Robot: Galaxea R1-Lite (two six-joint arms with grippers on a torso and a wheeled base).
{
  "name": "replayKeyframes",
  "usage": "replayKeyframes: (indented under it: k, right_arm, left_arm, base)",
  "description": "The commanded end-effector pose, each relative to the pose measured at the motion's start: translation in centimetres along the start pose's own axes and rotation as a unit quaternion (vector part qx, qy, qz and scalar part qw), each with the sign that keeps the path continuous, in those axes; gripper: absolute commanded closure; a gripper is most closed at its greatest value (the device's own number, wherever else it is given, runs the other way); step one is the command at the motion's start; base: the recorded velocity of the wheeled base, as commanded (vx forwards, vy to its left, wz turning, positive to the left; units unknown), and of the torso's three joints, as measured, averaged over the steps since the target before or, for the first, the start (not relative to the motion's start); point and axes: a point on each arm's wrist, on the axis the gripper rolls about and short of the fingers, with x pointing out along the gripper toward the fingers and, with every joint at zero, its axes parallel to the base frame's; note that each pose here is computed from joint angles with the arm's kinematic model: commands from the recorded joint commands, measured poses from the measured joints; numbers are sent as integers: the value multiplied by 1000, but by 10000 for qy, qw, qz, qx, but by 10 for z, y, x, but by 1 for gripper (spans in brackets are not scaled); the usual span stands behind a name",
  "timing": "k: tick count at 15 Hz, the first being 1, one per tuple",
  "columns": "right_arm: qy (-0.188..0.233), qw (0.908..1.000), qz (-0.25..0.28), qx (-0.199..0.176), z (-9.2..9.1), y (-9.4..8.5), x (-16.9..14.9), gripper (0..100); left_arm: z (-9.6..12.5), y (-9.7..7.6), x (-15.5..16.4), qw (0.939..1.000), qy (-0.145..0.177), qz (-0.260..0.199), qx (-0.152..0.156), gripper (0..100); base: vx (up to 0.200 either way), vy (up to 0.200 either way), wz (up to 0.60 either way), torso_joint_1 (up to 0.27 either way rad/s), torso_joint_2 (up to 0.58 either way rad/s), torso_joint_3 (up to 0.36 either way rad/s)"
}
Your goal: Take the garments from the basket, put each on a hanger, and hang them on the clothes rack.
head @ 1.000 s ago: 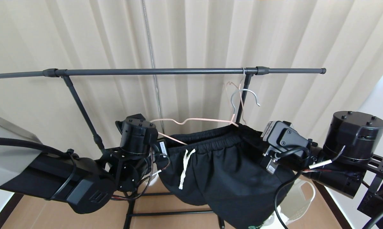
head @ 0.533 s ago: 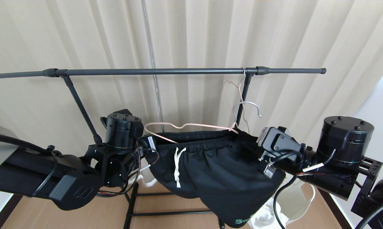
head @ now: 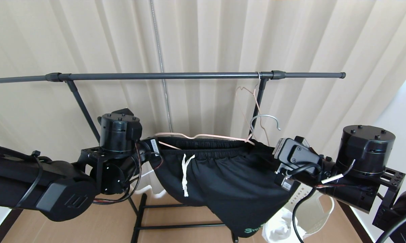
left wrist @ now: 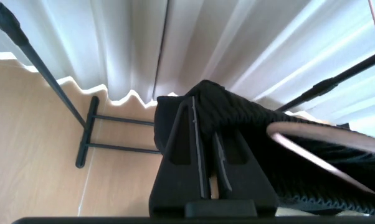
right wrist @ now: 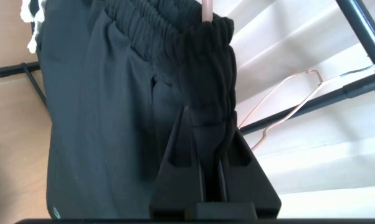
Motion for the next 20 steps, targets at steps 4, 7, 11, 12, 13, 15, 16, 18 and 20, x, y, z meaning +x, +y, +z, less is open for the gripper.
replayKeyframes:
  k: [4,7,11,12,13,15,16,18,20]
  right_arm:
    - [35,10000,9,-90,-5,-3,-1,100]
    - [118,9995,30,-280,-11,-4,0,100]
    - [168,9990,64,-409,-15,-4,-1,100]
    - [188,9987,86,-464,-17,-3,0,100]
    - [193,9987,92,-470,-17,-3,0,100]
    - [219,9987,65,-461,-18,-5,0,100]
    - [230,9987,65,-460,-19,-5,1,100]
    - [387,9982,94,-449,-24,-1,9,100]
    - [582,9972,27,-473,-25,4,16,100]
  left_arm:
    - [14,2,-7,9995,-280,-64,107,100]
    - [20,3,-14,9991,-367,-126,158,100]
    - [24,6,-13,9989,-417,-79,216,100]
    - [26,5,-16,9984,-451,-110,308,100]
    - [27,5,-15,9983,-453,-125,344,100]
    - [27,6,-14,9983,-455,-111,345,100]
    - [27,4,-15,9982,-464,-136,368,100]
    - [25,-6,-24,9958,-484,-314,716,100]
    - [24,-12,-28,9929,-503,-401,999,100]
  base:
    - [0,0,0,0,0,0]
    - [0,0,0,0,0,0]
    - [0,0,0,0,0,0]
    - [0,0,0,0,0,0]
    - [0,0,0,0,0,0]
    - [0,0,0,0,0,0]
    - [0,0,0,0,0,0]
    - [0,0,0,0,0,0]
    - [0,0,0,0,0,0]
